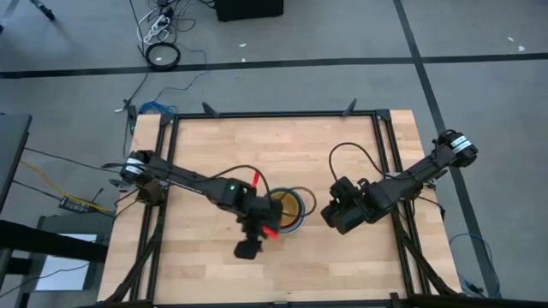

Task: Nest bowls inside each other
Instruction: Move the stacked bowls to the center of the table

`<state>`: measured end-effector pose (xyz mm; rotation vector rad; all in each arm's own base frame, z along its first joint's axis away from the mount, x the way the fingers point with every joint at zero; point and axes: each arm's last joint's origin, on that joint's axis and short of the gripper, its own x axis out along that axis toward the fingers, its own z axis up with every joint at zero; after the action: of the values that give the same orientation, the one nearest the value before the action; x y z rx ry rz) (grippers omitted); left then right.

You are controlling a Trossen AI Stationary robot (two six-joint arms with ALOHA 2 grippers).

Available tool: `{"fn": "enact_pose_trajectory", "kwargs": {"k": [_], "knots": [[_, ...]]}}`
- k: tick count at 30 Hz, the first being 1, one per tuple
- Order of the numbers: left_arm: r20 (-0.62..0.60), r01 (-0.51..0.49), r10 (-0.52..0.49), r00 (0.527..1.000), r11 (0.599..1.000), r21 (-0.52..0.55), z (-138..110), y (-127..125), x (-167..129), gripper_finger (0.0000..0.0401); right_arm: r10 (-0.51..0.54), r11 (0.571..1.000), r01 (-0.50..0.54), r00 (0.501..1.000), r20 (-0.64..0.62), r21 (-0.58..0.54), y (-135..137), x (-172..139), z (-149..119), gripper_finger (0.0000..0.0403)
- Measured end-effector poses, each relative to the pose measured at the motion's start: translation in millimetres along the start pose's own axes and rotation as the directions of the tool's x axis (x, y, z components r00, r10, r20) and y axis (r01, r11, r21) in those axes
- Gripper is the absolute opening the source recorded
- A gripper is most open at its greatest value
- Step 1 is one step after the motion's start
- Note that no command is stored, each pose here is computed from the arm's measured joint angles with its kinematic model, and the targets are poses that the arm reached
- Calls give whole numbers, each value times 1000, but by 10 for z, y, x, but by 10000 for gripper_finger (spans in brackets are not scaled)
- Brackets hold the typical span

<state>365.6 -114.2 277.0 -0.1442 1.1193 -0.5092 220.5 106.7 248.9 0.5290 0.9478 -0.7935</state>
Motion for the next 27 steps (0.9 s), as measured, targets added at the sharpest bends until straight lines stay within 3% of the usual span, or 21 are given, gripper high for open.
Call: {"fn": "enact_pose_trajectory", "kwargs": {"k": [4, 14, 21, 27], "knots": [[110, -38, 38, 993, 999, -3, 59, 167, 40, 218, 0, 1000, 0, 1000, -1, -5, -1, 0, 2, 168], [154, -57, 76, 985, 991, -121, -125, 485, 282, 218, -3, 1000, 3, 1000, -3, -15, -5, 1, 5, 169], [152, -242, 261, 953, 961, -135, -149, 699, 232, 218, -4, 1000, 4, 1000, -1, -14, -6, 3, 10, 169], [149, -279, 303, 941, 947, -160, -166, 930, 127, 218, -7, 1000, 7, 1000, 0, -21, -9, 3, 10, 169]]}}
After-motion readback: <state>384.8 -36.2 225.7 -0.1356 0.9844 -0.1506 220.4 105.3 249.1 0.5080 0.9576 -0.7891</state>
